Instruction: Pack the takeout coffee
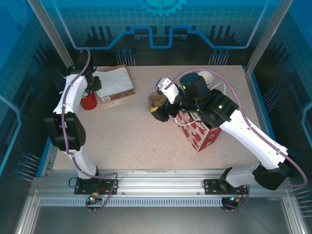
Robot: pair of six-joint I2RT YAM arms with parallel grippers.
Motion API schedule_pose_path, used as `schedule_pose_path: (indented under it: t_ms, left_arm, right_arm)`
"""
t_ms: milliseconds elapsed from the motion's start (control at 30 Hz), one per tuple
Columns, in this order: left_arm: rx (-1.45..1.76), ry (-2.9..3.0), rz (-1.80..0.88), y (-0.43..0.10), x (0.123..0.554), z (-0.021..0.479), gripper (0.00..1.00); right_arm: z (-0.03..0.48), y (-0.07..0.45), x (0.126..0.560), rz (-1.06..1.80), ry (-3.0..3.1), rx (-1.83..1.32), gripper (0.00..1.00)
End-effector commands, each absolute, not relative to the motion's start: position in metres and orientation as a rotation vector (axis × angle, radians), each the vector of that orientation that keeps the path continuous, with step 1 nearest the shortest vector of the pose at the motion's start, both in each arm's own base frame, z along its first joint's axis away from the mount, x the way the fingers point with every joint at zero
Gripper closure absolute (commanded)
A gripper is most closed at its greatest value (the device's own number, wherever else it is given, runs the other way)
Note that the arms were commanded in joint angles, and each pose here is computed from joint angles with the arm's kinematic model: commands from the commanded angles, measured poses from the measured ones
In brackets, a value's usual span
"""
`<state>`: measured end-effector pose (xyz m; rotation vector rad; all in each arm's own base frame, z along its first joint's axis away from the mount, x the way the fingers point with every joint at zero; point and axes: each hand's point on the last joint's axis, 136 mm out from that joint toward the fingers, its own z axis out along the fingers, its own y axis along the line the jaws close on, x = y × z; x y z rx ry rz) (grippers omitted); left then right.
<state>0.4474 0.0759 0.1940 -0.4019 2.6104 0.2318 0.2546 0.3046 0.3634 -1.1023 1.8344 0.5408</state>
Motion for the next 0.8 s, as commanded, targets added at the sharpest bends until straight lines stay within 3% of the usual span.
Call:
schedule_pose_path:
  t_ms: [0,267,467,767]
  left_arm:
    - [-0.372,2.622,0.288,0.077,0.447,0.199,0.81]
    - [-0.330,2.564,0.338,0.075,0.446,0.230,0.95]
    - [-0.270,2.414,0.348,0.058,0.435,0.305,1.00]
    - [-0.003,2.060,-0.017,-0.052,0.373,0.442,1.00]
  right_arm:
    - [0.358,0.304,0.256,0.547,1.855,-1.102,0.10]
    - [0.360,0.301,0.255,0.545,1.859,-1.086,0.10]
    - [0.376,0.293,0.252,0.555,1.853,-1.029,0.10]
    - [0.421,0.227,0.266,0.459,1.882,-0.767,0.09]
